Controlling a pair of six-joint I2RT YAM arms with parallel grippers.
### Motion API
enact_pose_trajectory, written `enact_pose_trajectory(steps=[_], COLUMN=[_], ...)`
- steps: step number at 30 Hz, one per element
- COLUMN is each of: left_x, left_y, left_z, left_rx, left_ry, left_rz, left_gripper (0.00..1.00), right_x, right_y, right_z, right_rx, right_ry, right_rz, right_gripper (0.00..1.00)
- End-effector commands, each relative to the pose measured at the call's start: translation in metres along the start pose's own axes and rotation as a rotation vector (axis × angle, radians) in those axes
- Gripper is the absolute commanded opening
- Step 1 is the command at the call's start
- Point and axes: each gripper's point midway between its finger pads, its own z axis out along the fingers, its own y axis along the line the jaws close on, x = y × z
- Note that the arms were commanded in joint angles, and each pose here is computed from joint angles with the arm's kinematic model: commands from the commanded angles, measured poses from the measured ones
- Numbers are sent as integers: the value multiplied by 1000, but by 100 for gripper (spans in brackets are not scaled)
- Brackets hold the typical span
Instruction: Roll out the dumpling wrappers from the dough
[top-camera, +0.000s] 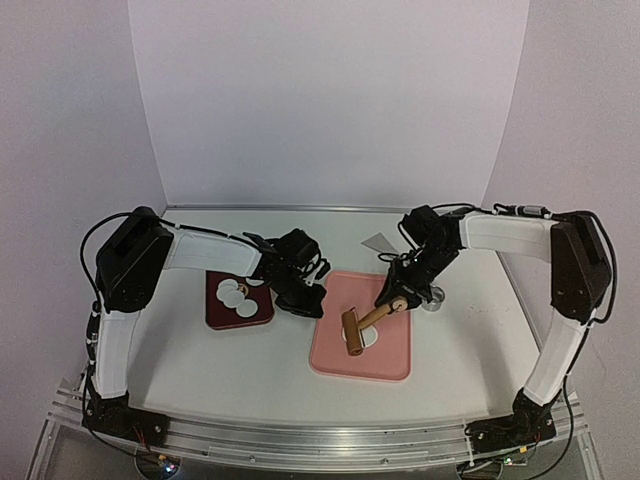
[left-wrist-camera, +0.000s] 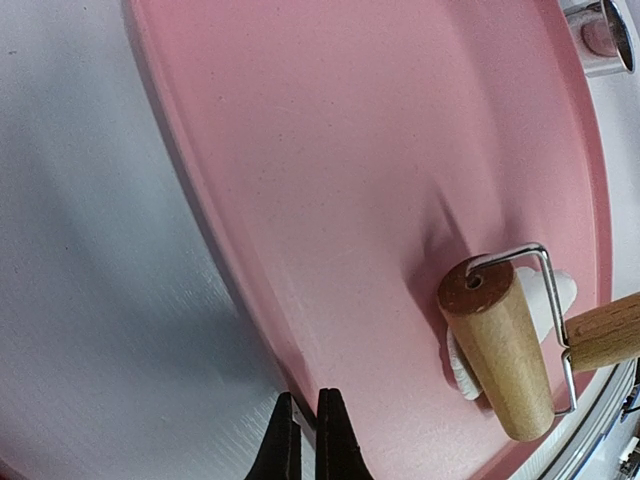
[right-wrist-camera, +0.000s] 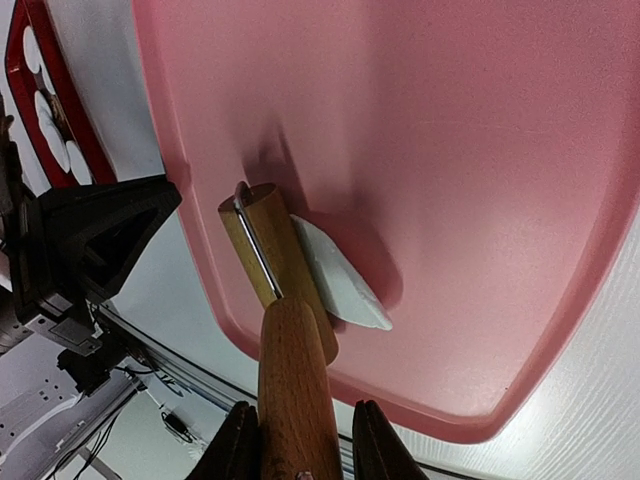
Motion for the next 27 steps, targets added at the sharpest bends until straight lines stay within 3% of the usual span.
enact_pose_trajectory(steps=[1,7,17,27], left_x=[-14,-13,-13,-12], left_y=[-13,-12,-12,-11], left_z=[-15,-16,-16,-18], left_rx=[16,14,14,7], left_ry=[-46,-49,-50,-52], left_rz=[7,4,-1,-4], left_gripper=[0,0,0,0], right_x=[13,24,22,21], right_y=[-144,-158,-114,-160], right_z=[-8,-10,34,-8], right_rx=[502,505,491,497], right_ry=[-19,6,50,4], right_rz=[174,199,108,199], right_gripper=[0,0,0,0])
